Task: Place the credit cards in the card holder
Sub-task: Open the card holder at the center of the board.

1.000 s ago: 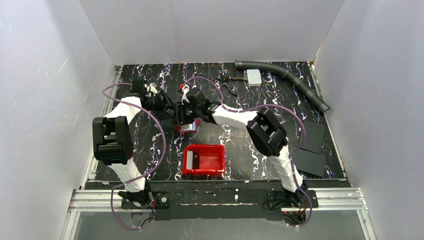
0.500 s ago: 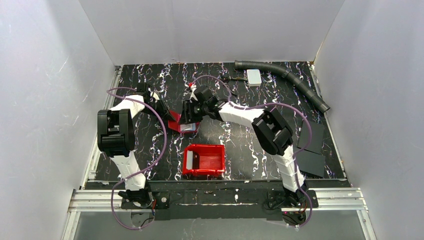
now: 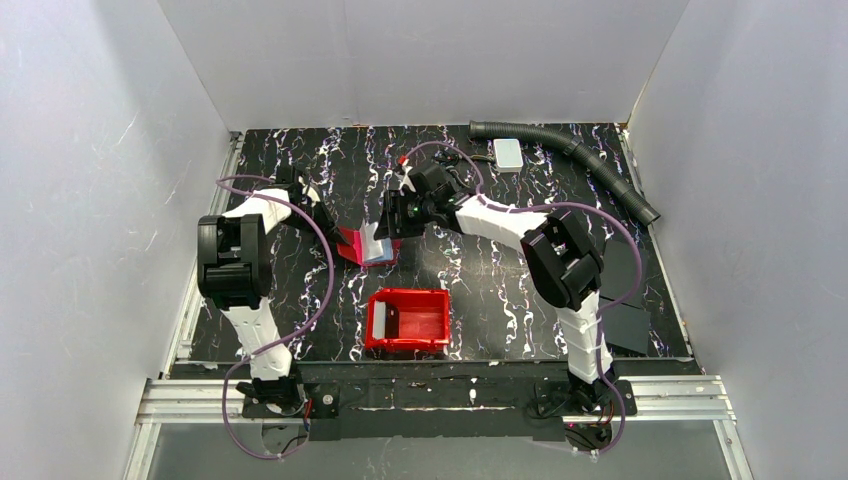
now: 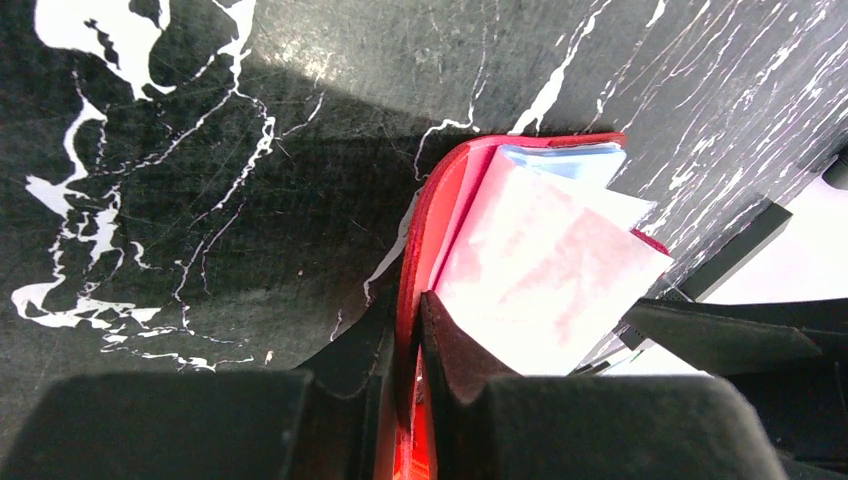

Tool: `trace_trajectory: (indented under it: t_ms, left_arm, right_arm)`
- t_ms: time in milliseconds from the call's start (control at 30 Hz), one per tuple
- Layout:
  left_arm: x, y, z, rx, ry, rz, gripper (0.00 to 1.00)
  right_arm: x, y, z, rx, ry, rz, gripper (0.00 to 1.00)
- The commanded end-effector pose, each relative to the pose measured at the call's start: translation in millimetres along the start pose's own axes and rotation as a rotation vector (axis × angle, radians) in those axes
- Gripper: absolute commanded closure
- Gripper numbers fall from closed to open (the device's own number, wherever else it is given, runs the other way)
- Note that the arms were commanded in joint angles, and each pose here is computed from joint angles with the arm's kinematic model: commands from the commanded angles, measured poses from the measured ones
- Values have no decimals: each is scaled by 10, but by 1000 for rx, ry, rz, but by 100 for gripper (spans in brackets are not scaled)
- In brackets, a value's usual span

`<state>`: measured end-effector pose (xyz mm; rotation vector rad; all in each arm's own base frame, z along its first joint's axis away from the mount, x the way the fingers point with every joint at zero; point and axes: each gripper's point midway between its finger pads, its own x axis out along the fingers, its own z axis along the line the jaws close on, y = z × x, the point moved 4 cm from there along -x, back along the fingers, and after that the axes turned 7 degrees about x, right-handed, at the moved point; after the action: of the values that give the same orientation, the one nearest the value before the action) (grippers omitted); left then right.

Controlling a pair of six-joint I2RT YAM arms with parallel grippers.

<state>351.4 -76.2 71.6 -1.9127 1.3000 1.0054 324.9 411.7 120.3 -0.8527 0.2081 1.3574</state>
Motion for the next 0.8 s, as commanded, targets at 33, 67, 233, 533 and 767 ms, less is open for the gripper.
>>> trace_trajectory:
  t_ms: [33,67,233,533,767]
  left_arm:
    - [-12,-8,-5,11,-14,9,96]
    - [-6,-10,-3,9,-13,11,96]
    - [13,-10,-5,1,-5,19,98]
    - [26,-24,-43,-5,22,18,98]
    - [152,63,-208,24,60,54,98]
  right_arm:
    - [87,-18,62,-3,-43,11,40]
    - [106,-18,51,0,-44,11,42]
    - [171,-9,35,15,-53,17,44]
    - [259,-12,137,50,-130,18,51]
    - [403,7,262,55,-173,32,53]
